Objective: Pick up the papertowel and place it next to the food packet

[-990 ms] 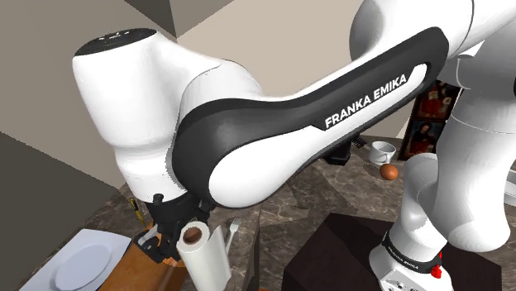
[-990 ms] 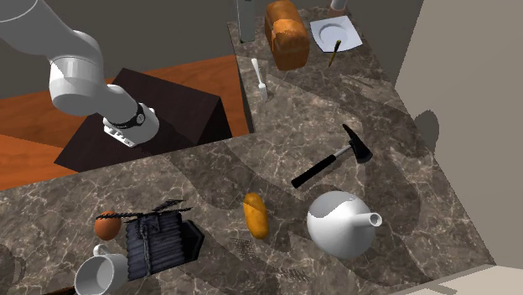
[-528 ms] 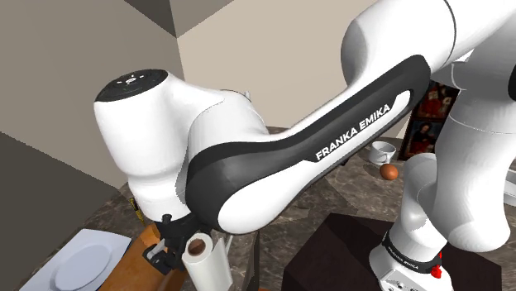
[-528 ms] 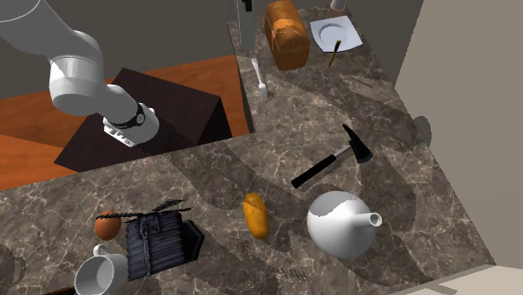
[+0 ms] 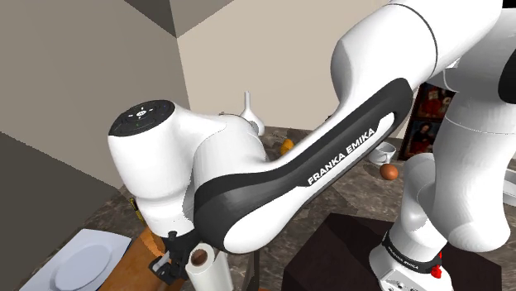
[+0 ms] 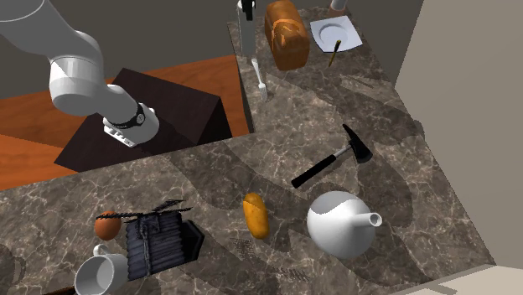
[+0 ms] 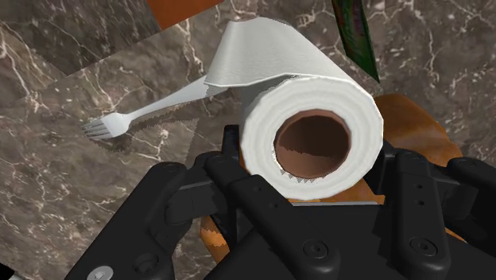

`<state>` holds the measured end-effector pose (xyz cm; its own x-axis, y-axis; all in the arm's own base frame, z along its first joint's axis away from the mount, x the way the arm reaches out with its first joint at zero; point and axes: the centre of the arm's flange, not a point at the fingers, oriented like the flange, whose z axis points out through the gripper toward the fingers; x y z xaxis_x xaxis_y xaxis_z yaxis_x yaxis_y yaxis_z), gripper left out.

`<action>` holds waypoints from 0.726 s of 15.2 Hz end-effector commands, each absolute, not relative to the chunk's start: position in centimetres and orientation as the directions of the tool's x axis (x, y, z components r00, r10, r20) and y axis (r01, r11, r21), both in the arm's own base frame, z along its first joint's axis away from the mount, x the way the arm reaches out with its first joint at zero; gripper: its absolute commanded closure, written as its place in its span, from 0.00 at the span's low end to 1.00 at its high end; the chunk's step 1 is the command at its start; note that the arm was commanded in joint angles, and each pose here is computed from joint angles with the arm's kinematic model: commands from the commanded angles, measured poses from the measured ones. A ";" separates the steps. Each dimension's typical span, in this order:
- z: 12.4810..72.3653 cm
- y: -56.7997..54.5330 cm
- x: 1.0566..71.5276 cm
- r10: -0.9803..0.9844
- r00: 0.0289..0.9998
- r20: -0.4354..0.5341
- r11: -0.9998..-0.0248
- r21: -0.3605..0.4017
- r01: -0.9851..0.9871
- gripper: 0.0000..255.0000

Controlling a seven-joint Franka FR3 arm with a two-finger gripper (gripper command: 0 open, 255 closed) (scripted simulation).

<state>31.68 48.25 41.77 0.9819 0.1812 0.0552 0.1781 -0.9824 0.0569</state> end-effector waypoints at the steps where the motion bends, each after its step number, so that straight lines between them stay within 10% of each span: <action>1: 41.7 48.3 31.7 0.181 0.982 0.056 -0.982 0.057 0.178 1.00; 6: 41.7 48.3 31.7 0.181 0.982 0.056 -0.982 0.057 0.178 1.00; 7: 41.7 48.3 31.7 0.181 0.982 0.056 -0.982 0.057 0.178 0.00; 11: 41.7 48.3 31.7 0.181 0.982 0.056 -0.982 0.057 0.178 0.00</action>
